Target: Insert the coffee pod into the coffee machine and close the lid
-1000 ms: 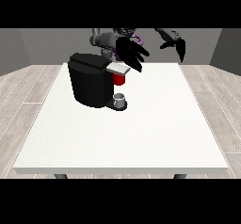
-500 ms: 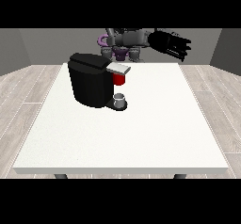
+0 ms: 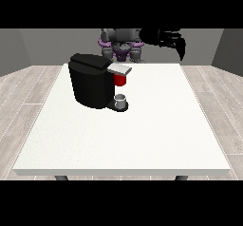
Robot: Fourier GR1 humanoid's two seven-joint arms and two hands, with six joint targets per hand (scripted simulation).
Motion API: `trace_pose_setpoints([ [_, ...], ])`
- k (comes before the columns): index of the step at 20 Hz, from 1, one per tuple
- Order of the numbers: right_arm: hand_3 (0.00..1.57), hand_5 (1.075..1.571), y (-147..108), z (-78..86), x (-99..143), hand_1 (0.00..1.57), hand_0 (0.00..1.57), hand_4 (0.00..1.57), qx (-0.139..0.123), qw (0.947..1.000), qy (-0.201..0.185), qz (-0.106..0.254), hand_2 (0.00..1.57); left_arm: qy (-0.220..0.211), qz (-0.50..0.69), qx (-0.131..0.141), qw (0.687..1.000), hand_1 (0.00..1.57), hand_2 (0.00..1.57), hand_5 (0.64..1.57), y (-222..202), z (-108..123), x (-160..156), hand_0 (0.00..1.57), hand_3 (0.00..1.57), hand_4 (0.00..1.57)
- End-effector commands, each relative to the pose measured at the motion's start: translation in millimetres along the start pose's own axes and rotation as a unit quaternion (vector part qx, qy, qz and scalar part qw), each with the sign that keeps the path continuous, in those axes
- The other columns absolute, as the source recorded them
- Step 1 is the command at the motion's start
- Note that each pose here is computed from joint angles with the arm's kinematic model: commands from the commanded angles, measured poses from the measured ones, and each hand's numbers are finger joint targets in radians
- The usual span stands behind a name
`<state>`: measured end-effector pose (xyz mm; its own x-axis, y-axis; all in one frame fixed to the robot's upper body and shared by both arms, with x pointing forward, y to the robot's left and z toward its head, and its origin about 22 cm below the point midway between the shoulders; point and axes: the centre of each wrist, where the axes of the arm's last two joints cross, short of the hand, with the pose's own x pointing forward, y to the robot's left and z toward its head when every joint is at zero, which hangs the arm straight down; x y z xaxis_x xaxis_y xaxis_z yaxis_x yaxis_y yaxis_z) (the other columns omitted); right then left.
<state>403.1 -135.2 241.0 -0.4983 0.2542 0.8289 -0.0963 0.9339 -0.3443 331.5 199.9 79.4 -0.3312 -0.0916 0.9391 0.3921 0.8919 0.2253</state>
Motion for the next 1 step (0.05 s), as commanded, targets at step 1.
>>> trace_pose_setpoints([
  [1,0.00,1.571,40.0,26.1,-24.6,0.00,0.00,0.26,0.056,0.9975,-0.005,-0.043,0.00,0.043,0.007,0.054,0.998,0.00,0.00,1.571,30.6,34.3,-25.5,0.00,0.00,0.27],
])
